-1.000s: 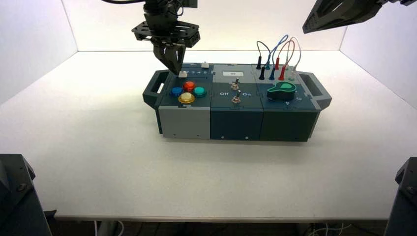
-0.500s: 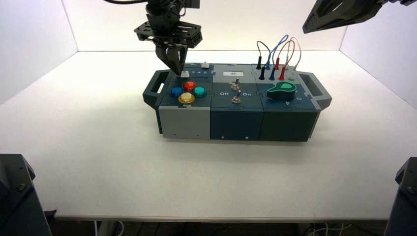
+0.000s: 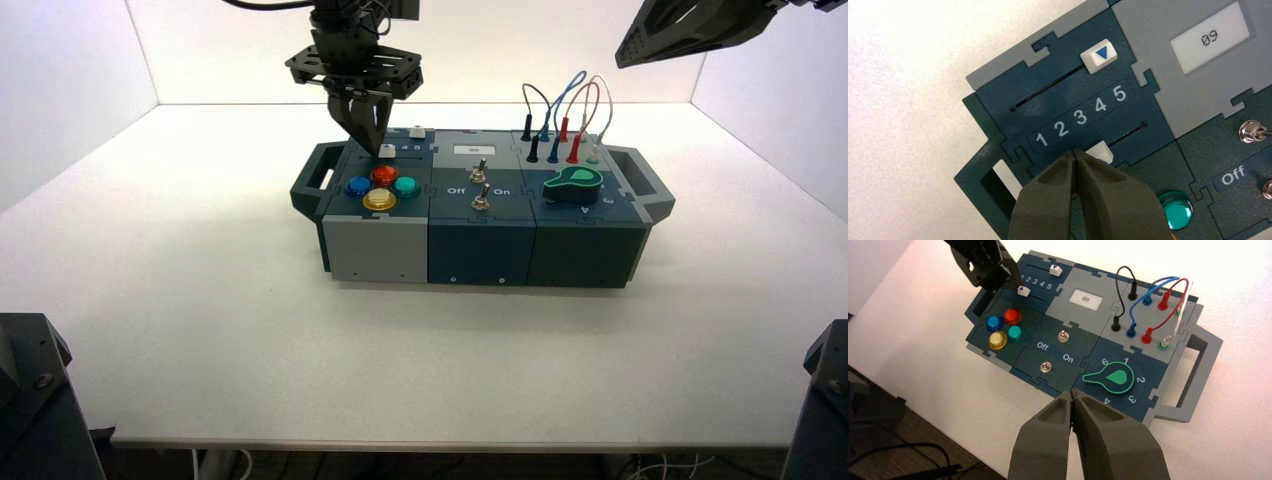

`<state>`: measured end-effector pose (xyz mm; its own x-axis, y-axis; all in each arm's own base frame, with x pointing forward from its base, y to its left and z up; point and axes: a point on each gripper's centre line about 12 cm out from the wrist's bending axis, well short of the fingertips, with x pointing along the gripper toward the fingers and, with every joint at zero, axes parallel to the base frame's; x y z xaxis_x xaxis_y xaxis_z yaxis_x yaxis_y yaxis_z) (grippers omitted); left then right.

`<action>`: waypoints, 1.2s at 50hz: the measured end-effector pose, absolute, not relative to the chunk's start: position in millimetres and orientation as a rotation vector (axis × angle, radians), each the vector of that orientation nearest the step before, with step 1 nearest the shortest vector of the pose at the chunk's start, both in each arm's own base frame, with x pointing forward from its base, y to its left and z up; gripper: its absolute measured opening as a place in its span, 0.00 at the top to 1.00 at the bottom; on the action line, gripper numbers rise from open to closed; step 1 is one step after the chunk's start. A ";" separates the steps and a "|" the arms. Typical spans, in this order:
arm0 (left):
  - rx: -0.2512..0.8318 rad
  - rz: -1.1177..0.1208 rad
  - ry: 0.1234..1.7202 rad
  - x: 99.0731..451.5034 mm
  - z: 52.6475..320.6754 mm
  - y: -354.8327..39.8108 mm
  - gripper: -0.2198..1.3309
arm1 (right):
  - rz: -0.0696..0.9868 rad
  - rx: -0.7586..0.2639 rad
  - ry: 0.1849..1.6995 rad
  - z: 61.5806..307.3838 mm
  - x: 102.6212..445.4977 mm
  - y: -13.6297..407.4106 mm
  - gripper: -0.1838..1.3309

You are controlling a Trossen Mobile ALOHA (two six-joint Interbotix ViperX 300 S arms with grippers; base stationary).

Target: Move the bottom slider to position 5.

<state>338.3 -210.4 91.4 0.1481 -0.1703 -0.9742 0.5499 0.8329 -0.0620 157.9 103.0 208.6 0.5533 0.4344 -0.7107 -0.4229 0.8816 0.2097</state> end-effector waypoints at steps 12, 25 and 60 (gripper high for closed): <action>0.346 -0.534 1.333 337.3 90.9 -210.6 0.96 | 0.507 0.015 0.844 208.6 157.9 103.0 0.97; 0.348 -0.538 1.331 336.7 91.3 -212.3 0.96 | 0.506 0.015 0.844 208.5 158.2 103.1 0.97; 0.357 -0.553 1.331 338.5 91.0 -221.0 0.96 | 0.507 0.014 0.842 208.8 158.1 103.1 0.97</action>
